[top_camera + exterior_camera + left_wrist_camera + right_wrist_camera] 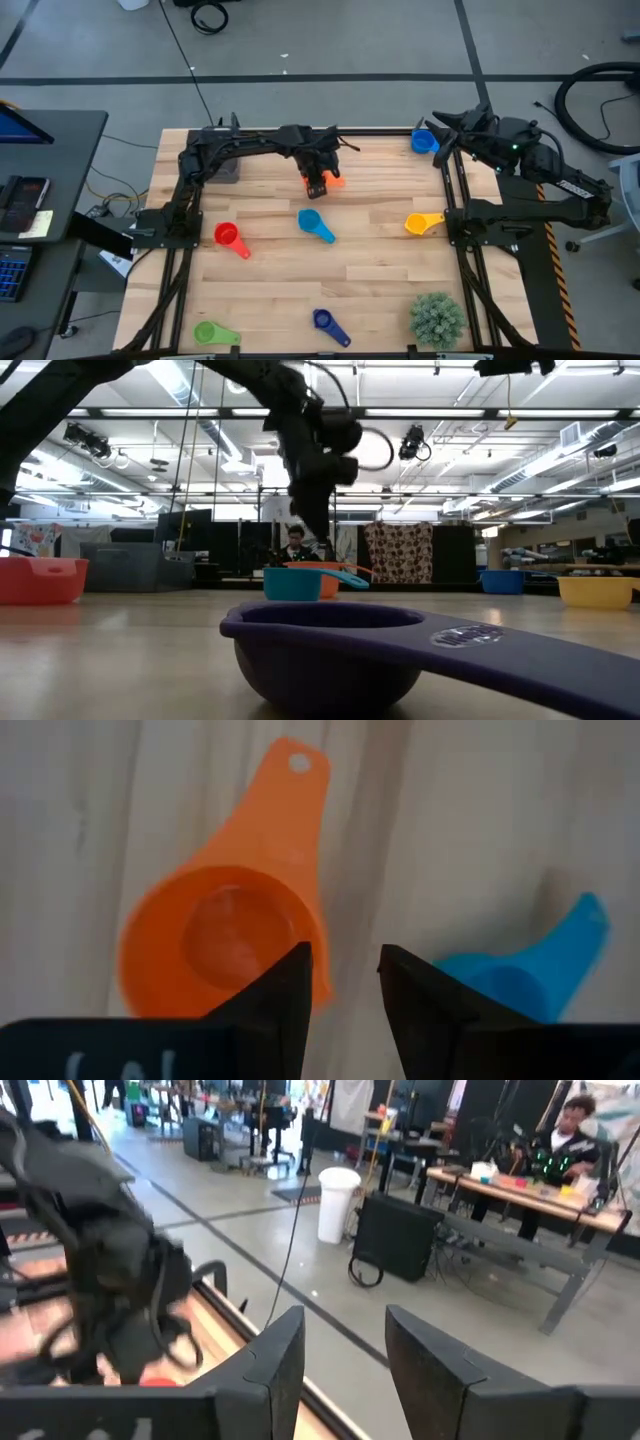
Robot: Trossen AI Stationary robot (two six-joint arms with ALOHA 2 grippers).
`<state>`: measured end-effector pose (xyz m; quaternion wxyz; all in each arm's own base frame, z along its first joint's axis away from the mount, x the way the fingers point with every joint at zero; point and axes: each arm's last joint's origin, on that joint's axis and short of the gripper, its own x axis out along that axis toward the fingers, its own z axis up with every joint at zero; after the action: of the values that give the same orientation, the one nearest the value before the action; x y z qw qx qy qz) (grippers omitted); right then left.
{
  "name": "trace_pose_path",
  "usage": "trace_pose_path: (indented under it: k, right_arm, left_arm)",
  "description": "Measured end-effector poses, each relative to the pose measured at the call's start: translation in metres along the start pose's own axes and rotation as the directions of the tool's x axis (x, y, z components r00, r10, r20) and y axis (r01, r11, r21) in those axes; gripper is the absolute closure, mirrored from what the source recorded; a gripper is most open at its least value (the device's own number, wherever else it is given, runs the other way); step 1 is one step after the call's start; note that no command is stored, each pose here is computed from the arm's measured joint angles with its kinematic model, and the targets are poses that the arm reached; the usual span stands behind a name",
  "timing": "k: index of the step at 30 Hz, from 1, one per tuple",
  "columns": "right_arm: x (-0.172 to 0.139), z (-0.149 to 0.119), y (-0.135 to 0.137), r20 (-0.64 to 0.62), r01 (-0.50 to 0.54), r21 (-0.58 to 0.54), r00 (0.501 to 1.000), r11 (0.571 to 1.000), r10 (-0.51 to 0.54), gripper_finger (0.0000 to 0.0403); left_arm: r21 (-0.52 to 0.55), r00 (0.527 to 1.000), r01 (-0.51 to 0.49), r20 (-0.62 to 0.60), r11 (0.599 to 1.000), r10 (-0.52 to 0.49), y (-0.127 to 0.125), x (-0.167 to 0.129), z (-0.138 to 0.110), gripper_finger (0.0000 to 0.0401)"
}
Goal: Nest measuring cups in basket
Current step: Stack the blue measuring cup on top of the orange measuring cup
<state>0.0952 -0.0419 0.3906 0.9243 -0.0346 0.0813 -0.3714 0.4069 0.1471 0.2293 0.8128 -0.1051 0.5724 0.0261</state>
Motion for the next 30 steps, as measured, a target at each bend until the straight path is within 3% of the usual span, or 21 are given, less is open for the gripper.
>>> trace_pose_path:
  k: [8,12,16,21,25,30]
  right_arm:
    - [0.006,-0.016,-0.003,-0.165,0.089,0.060,0.983,0.994,-0.079,0.0258]
    - [0.017,-0.027,-0.006,-0.287,0.145,0.080,0.951,0.986,-0.116,0.0258]
    - [0.032,-0.036,-0.008,-0.404,0.149,0.133,0.911,0.980,-0.084,0.0258]
    - [0.060,-0.049,-0.017,-0.533,0.196,0.168,0.842,0.966,-0.079,0.0258]
    - [0.084,-0.062,-0.029,-0.626,0.256,0.182,0.775,0.949,-0.089,0.0258]
    - [0.111,-0.082,-0.045,-0.722,0.315,0.269,0.691,0.910,-0.026,0.0258]
  left_arm:
    - [-0.072,0.997,-0.006,0.077,0.997,0.012,-0.010,-0.078,0.024,0.0276]
    - [-0.095,0.985,-0.009,0.169,0.995,0.025,-0.015,-0.120,0.032,0.0276]
    - [-0.136,0.960,-0.011,0.277,0.991,0.049,-0.014,-0.155,0.028,0.0276]
    - [-0.257,0.932,-0.043,0.337,0.965,0.131,-0.013,-0.195,0.010,0.0276]
    - [-0.290,0.907,-0.048,0.389,0.956,0.164,-0.014,-0.218,-0.001,0.0276]
    - [-0.300,0.880,-0.078,0.428,0.951,0.208,-0.019,-0.235,-0.008,0.0276]
